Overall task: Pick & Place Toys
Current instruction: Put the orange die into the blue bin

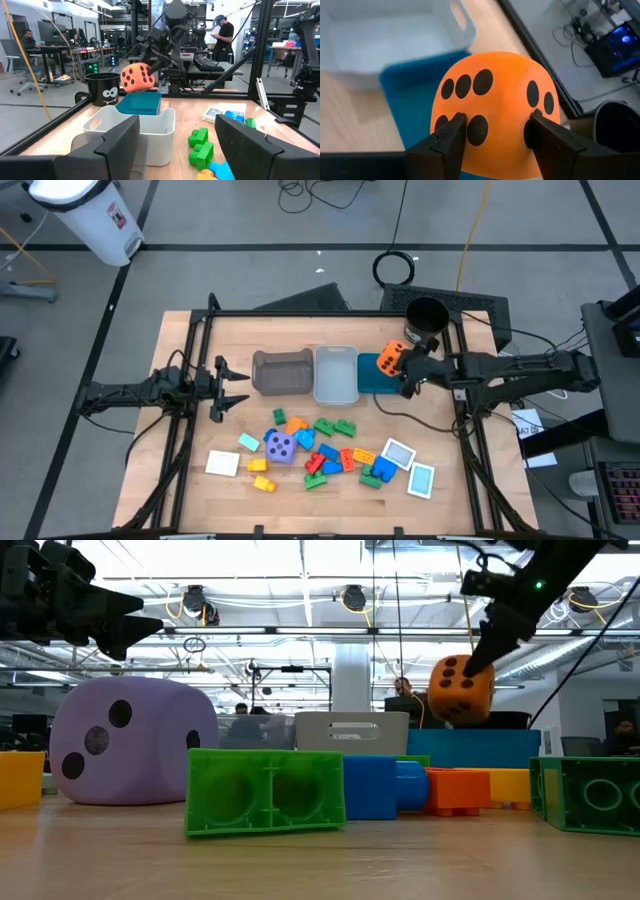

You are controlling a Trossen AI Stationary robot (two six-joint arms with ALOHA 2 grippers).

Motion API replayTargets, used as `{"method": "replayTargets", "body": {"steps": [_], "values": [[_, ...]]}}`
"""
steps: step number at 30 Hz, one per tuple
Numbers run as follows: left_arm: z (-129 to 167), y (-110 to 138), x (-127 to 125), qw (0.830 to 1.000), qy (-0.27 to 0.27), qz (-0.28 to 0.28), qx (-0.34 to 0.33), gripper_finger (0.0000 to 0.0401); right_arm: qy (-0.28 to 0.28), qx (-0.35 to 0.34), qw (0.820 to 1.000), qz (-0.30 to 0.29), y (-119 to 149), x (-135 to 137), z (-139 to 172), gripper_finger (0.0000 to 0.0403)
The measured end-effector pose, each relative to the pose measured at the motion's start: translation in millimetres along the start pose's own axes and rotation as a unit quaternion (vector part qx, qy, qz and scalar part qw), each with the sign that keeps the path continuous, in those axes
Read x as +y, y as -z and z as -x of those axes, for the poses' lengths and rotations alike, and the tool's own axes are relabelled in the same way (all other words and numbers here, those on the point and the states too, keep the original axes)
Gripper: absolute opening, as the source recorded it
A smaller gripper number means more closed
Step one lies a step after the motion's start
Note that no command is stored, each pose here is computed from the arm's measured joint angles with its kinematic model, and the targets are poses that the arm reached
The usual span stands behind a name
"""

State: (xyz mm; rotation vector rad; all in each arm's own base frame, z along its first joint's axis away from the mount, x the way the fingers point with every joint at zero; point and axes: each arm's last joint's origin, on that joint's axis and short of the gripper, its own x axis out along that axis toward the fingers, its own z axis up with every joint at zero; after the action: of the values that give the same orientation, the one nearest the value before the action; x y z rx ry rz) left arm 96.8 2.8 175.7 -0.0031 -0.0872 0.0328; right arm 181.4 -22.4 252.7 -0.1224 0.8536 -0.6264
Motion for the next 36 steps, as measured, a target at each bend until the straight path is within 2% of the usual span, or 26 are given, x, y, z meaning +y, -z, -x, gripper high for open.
{"method": "replayTargets", "body": {"steps": [6, 10, 22, 25, 36], "values": [[0, 0, 0, 1.0, 0.0, 0.0, 0.0, 0.0269, 0.016, 0.064, 0.997, 0.027, 10, 9, -17, 0.0186], [0, 0, 0, 1.0, 0.0, 0.0, 0.0, 0.0269, 0.037, 0.081, 0.995, 0.042, 16, 14, -26, 0.0186], [0, 0, 0, 1.0, 0.0, 0.0, 0.0, 0.0269, 0.02, 0.019, 0.995, 0.099, 10, 31, -47, 0.0186], [0, 0, 0, 1.0, 0.0, 0.0, 0.0, 0.0269, -0.006, 0.013, 0.993, 0.116, 9, 36, -52, 0.0186], [0, 0, 0, 1.0, 0.0, 0.0, 0.0, 0.0269, -0.021, 0.016, 0.974, 0.223, 9, 51, -73, 0.0187]]}}
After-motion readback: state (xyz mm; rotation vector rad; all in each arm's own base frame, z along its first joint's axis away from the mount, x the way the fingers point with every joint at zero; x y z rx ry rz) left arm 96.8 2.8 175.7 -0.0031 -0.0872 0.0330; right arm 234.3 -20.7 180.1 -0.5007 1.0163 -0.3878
